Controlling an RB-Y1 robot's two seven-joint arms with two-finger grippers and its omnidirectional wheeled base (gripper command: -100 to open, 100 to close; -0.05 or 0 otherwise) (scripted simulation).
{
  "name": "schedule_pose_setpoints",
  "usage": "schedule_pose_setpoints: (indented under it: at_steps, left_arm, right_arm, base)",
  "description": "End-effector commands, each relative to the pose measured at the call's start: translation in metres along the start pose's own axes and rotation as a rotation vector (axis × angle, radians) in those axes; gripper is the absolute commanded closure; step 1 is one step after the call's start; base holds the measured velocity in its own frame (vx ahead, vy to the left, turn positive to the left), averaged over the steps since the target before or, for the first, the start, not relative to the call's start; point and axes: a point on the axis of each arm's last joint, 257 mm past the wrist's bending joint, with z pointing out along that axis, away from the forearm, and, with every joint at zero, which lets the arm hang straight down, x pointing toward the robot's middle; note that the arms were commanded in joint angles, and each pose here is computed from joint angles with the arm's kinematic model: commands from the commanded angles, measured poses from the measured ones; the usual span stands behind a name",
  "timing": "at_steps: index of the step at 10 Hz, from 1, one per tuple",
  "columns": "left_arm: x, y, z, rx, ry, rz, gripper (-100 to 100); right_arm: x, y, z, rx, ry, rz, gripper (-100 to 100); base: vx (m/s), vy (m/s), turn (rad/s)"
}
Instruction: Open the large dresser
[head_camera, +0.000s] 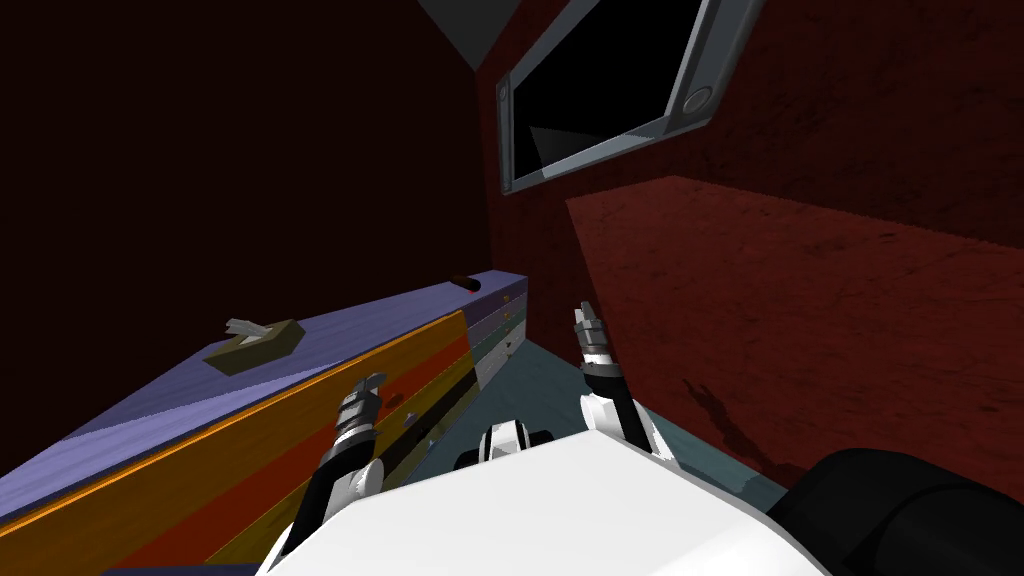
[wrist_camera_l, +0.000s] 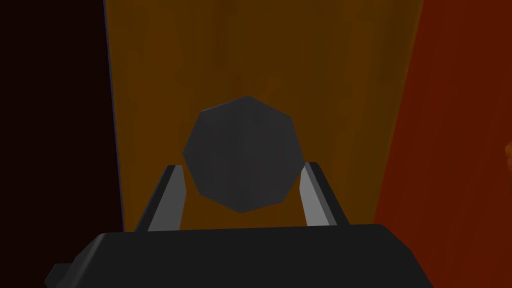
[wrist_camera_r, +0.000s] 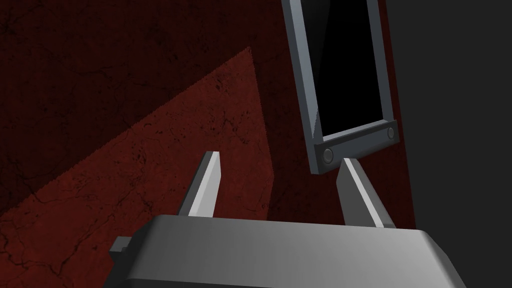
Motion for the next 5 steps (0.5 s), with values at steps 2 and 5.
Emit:
schedule_pose_setpoints:
  at_steps: [2,5]
  left_arm:
    - [0.009,0.003,0.023,0.005,0.026,-0.01,100]
    - [0.004,0.026,0.016,-0.044,0.015,-0.004,100]
  right_arm:
    - [0.0,0.0,0.0,0.0,0.0,0.0,0]
    - [0.0,0.0,0.0,0.0,0.0,0.0,0]
  base:
    - [-0.093,-0.059,0.018]
    - [-0.023,-0.019,0.001]
